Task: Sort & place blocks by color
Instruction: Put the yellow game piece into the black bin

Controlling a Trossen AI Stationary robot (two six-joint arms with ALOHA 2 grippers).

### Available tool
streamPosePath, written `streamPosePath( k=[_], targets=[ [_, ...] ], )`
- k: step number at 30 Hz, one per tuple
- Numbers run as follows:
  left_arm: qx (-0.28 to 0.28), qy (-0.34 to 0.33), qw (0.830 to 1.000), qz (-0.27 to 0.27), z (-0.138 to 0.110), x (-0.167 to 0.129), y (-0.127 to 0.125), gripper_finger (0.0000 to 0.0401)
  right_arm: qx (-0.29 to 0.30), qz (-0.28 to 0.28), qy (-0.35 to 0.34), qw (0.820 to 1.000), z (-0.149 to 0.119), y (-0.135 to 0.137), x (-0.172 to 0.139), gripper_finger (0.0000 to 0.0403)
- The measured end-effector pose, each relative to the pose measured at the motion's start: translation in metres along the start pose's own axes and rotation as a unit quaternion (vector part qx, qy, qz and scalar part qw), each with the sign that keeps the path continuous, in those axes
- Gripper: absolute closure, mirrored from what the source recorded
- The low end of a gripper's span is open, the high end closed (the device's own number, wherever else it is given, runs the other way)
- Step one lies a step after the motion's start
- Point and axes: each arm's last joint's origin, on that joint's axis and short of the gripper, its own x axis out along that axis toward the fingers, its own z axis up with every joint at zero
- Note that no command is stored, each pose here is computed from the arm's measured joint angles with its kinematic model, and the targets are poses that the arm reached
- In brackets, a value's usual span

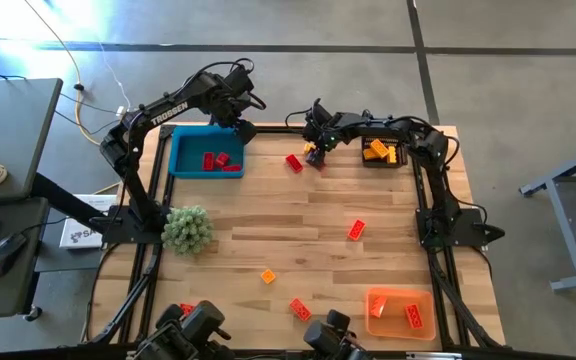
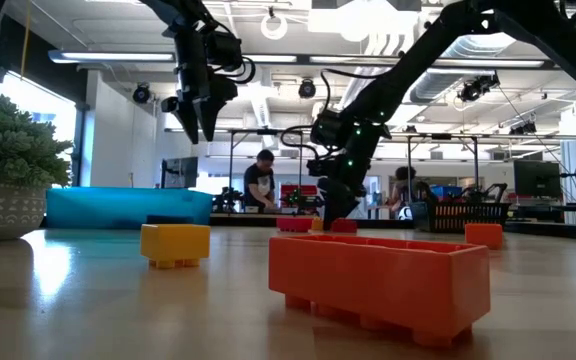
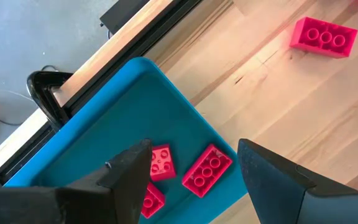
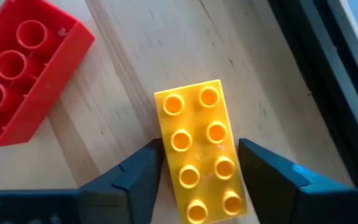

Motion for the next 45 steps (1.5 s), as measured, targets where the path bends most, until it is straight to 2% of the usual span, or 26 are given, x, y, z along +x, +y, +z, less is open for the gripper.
streamPosePath(
  k=[5, 6, 12, 23, 30, 37, 45],
  targets=[
    [0.0, 0.0, 1.0, 0.0, 0.0, 0.0, 0.0, 0.0174, 0.029, 0.002, 0.004, 1.0, -0.001, 0.0, 0.0, 0.0284],
    [0.0, 0.0, 1.0, 0.0, 0.0, 0.0, 0.0, 0.0174, 0.036, 0.001, 0.005, 0.999, -0.001, 0.0, -0.001, 0.029],
    [0.018, 0.0, 1.0, 0.0, 0.0, 0.0, 0.0, 0.0174, 0.064, -0.006, 0.02, 0.998, -0.004, 0.0, -0.014, 0.029],
    [0.048, -0.001, 0.999, -0.001, 0.0, 0.0, -0.002, 0.0174, 0.145, -0.043, -0.003, 0.989, 0.001, 0.0, -0.082, 0.029],
    [0.098, -0.001, 0.995, -0.005, -0.001, -0.001, -0.013, 0.0174, 0.183, -0.116, -0.016, 0.976, -0.003, 0.001, -0.128, 0.029],
    [0.152, -0.004, 0.988, -0.011, -0.003, -0.002, -0.031, 0.0174, 0.213, -0.201, 0.028, 0.956, -0.023, 0.002, -0.166, 0.029],
    [0.187, -0.007, 0.982, -0.018, -0.007, -0.004, -0.049, 0.0174, 0.286, -0.228, 0.1, 0.925, -0.046, -0.002, -0.182, 0.029]
  ],
)
